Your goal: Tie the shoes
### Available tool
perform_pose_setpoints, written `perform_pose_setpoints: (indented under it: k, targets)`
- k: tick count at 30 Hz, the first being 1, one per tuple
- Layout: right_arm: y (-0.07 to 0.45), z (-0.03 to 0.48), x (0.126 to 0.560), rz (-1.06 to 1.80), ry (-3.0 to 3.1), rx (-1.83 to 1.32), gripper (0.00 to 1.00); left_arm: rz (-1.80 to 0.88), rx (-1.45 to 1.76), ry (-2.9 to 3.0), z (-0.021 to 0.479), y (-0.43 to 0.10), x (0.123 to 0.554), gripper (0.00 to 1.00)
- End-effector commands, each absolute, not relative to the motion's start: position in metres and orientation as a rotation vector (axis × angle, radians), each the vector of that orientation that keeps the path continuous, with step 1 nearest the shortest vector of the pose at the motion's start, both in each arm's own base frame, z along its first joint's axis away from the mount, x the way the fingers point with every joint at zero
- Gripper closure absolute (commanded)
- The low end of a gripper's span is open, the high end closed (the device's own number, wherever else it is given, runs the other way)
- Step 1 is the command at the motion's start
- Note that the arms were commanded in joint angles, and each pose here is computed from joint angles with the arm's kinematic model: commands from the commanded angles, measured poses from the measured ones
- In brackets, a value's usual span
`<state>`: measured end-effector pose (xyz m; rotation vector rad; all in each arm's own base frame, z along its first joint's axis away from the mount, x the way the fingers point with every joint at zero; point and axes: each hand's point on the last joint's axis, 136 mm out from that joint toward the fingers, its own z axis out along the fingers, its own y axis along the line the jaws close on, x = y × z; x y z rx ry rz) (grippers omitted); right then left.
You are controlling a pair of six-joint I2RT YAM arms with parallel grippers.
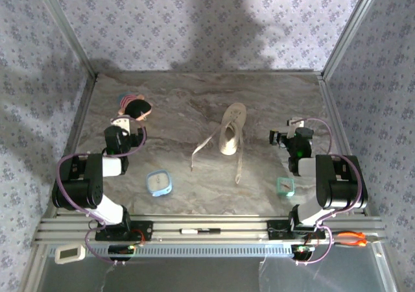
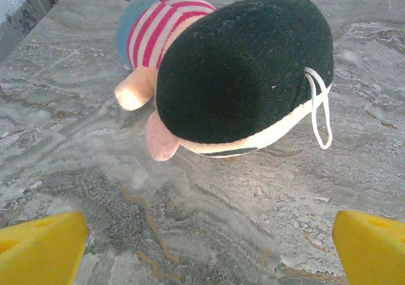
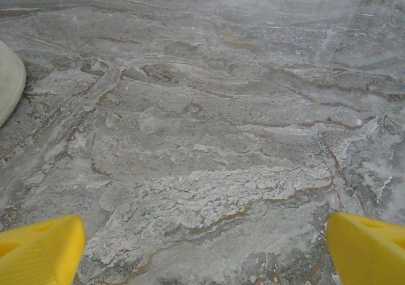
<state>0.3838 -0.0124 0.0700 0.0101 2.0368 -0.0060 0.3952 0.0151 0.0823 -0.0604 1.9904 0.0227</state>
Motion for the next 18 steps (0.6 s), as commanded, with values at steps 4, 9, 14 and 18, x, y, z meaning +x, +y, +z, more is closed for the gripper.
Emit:
perform_pose_setpoints:
  k: [4, 9, 14, 18]
  targets:
    - [-0.015, 0.081, 0.391, -0.023, 1.999, 0.005, 0.0, -0.001, -0.06, 1.966, 0.089, 0.013, 0.399, 0.0]
    - [-0.013, 0.082, 0.391, -0.017, 1.996, -0.003, 0.0, -0.035, -0.026, 1.984, 0.097, 0.007, 0.402, 0.06]
    - [-0.006, 0.098, 0.4, -0.015, 2.133, -0.03, 0.0, -0.049, -0.012, 2.09, 0.121, 0.004, 0.413, 0.14]
    - [0.004, 0.11, 0.409, 0.019, 2.237, 0.059, 0.0, -0.115, -0.001, 2.164, 0.133, -0.017, 0.43, 0.14]
